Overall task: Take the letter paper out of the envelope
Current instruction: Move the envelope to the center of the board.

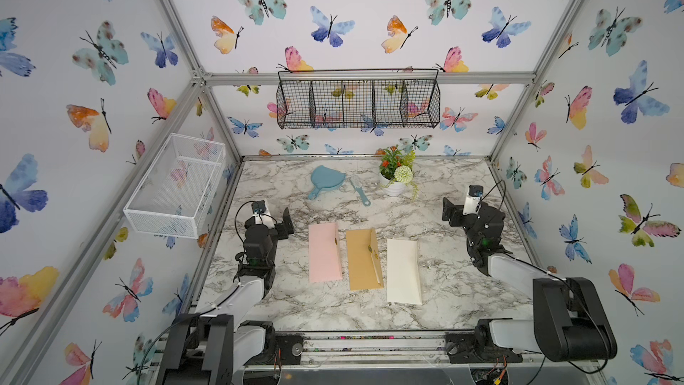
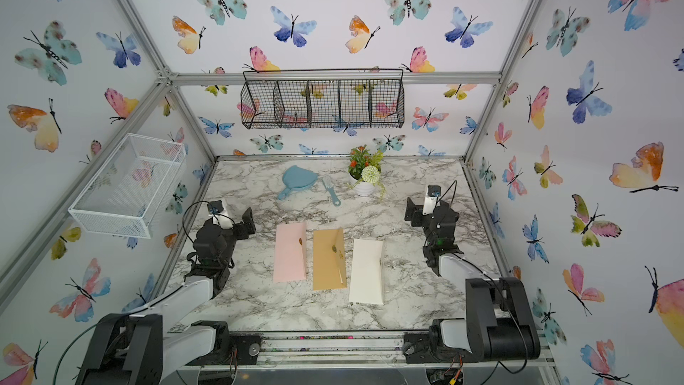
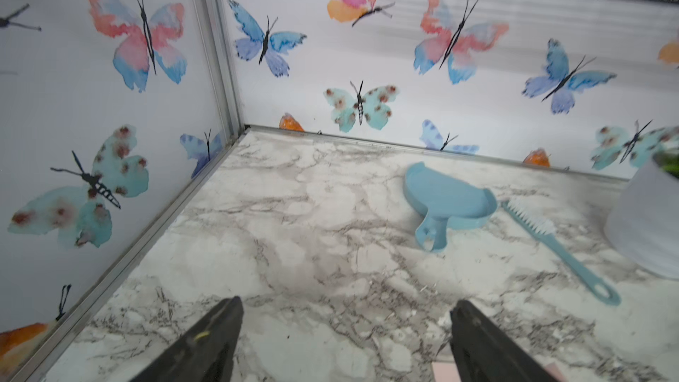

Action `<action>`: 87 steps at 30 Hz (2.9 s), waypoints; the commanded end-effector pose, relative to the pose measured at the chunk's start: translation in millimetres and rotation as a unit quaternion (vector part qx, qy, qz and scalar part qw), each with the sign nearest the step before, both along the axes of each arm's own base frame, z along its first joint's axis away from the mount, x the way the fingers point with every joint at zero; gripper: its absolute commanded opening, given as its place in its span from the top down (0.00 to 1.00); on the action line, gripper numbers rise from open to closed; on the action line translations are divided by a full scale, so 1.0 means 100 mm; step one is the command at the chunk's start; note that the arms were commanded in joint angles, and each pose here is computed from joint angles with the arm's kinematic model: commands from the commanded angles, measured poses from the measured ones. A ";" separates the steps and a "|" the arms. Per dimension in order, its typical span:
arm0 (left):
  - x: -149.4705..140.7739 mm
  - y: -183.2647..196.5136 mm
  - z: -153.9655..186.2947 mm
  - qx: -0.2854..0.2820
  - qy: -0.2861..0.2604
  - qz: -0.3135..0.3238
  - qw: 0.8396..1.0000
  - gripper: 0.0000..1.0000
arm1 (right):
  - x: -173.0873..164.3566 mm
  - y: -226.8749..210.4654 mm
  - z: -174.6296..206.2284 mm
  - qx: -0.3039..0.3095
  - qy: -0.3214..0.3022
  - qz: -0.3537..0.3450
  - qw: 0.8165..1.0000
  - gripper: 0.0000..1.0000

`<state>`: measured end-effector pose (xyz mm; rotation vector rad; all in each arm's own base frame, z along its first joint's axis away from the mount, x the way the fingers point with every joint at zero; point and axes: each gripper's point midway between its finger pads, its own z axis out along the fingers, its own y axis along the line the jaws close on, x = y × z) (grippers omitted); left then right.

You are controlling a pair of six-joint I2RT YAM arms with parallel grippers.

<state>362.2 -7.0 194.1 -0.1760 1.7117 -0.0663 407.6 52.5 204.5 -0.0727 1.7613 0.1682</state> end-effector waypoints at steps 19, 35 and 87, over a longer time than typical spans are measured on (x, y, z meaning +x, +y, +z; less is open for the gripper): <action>-0.78 -0.64 -0.81 -0.254 0.259 -0.098 0.927 0.13 | -1.87 3.40 -0.40 -0.011 0.262 0.316 0.912 0.47; -0.91 -0.69 -0.99 -0.272 0.285 -0.102 0.914 0.11 | -1.96 3.74 -1.09 -0.059 0.323 0.273 0.904 0.51; -0.94 -0.84 -0.87 -0.317 0.268 -0.138 0.899 0.14 | -1.75 2.35 -1.76 -0.120 0.353 0.113 0.921 0.77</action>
